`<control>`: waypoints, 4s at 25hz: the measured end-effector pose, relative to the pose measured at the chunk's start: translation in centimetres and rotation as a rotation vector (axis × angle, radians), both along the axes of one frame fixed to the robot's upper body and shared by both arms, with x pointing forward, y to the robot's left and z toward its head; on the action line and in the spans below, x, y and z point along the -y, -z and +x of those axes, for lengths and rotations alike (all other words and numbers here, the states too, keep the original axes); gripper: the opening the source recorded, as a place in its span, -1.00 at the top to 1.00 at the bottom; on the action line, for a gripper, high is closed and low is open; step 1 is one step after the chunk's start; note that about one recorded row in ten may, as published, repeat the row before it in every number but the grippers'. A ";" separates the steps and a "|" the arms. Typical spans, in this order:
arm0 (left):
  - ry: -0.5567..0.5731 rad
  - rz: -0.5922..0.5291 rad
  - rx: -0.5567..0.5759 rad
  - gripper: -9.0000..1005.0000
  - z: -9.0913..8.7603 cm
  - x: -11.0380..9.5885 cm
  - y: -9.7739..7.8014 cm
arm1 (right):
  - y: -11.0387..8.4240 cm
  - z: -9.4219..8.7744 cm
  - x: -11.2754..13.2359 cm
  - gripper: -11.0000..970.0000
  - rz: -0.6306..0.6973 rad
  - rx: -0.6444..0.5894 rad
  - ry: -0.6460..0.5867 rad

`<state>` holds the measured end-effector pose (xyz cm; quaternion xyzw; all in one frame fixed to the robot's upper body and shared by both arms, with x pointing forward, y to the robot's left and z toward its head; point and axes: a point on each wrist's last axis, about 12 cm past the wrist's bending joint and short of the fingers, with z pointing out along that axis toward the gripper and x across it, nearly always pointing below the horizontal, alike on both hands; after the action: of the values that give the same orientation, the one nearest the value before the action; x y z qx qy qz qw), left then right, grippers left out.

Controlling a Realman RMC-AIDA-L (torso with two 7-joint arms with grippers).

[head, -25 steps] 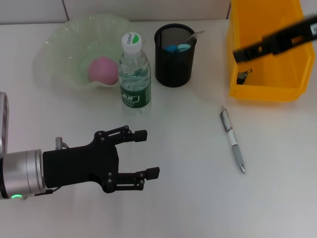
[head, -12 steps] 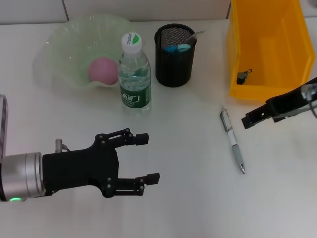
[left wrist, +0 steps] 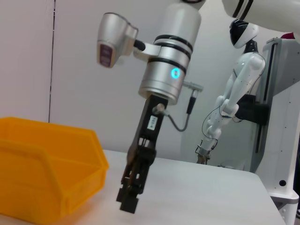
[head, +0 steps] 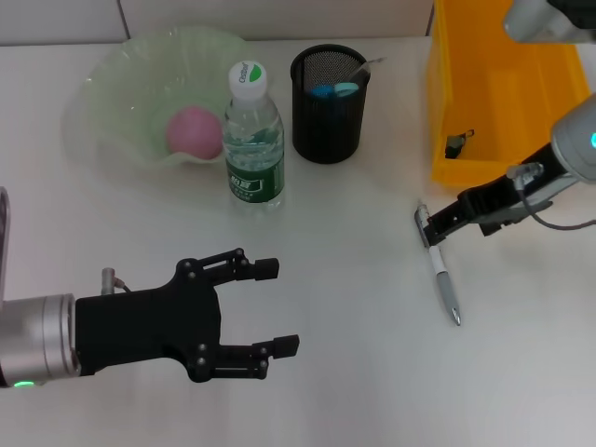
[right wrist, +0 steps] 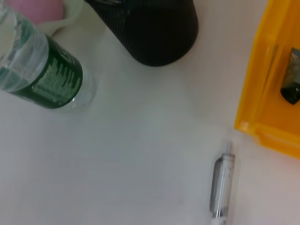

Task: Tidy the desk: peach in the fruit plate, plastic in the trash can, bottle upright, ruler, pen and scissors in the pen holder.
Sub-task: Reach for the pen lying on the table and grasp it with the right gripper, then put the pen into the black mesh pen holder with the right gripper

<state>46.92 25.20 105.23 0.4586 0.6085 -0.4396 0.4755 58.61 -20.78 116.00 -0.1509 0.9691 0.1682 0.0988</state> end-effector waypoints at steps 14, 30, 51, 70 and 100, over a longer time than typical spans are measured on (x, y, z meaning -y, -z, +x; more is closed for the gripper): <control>0.004 -0.003 0.000 -0.71 -0.5 -0.1 0.2 | 2.1 1.6 -1.9 -0.70 -0.081 -0.015 -0.034; 0.001 -0.015 -0.014 -0.71 -1.3 -0.4 0.4 | 2.8 1.8 -2.3 -0.48 -0.093 -0.015 -0.037; -0.003 -0.017 -0.012 -0.71 -1.2 -0.5 0.4 | 3.3 2.5 -2.8 0.04 -0.105 -0.016 -0.038; 0.003 -0.016 -0.015 -0.71 -1.4 -0.4 0.5 | 4.0 2.4 -3.1 0.32 -0.124 -0.034 -0.050; -0.003 -0.024 -0.004 -0.71 -1.1 -0.5 0.2 | 2.1 2.2 -3.0 0.67 -0.096 0.023 -0.090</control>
<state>45.80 25.67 105.05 0.4512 0.6046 -0.4472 0.4805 60.81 -17.76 113.92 -0.2008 0.9671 0.1239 0.0951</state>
